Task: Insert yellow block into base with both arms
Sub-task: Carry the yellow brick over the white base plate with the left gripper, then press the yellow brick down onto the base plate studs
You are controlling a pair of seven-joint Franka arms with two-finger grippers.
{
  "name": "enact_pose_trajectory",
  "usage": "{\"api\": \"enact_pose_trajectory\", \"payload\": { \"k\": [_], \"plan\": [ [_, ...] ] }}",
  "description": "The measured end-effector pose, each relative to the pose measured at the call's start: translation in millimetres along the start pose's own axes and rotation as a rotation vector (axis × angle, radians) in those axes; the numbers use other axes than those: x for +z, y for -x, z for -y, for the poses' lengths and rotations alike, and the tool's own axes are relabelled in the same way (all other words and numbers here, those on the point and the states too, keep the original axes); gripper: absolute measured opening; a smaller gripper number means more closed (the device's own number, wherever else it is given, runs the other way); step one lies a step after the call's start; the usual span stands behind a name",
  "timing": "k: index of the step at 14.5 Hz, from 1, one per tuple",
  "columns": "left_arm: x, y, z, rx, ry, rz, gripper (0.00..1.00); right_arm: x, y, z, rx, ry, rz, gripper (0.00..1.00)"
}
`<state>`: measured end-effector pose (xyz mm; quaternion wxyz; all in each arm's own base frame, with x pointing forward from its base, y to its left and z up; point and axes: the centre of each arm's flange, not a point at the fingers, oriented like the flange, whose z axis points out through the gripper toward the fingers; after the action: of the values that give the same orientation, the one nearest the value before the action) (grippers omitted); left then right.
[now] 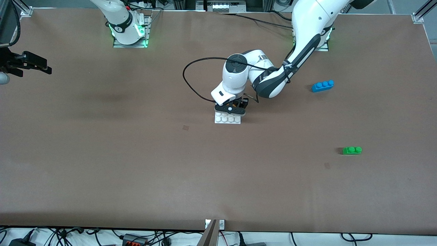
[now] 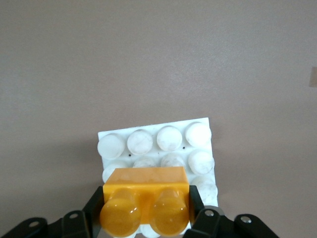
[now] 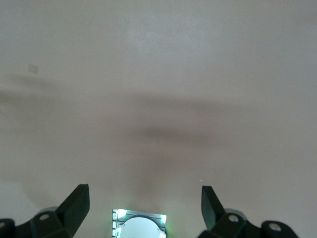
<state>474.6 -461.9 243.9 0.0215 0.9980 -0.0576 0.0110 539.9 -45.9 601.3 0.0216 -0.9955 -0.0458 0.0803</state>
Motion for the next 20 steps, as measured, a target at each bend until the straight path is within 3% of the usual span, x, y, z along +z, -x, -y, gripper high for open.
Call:
{"api": "enact_pose_trajectory", "payload": {
  "k": [20],
  "plan": [
    [26,12,-7,-0.085,-0.009,0.038,0.69,1,-1,0,0.001,-0.001,0.003,1.00]
  ]
}}
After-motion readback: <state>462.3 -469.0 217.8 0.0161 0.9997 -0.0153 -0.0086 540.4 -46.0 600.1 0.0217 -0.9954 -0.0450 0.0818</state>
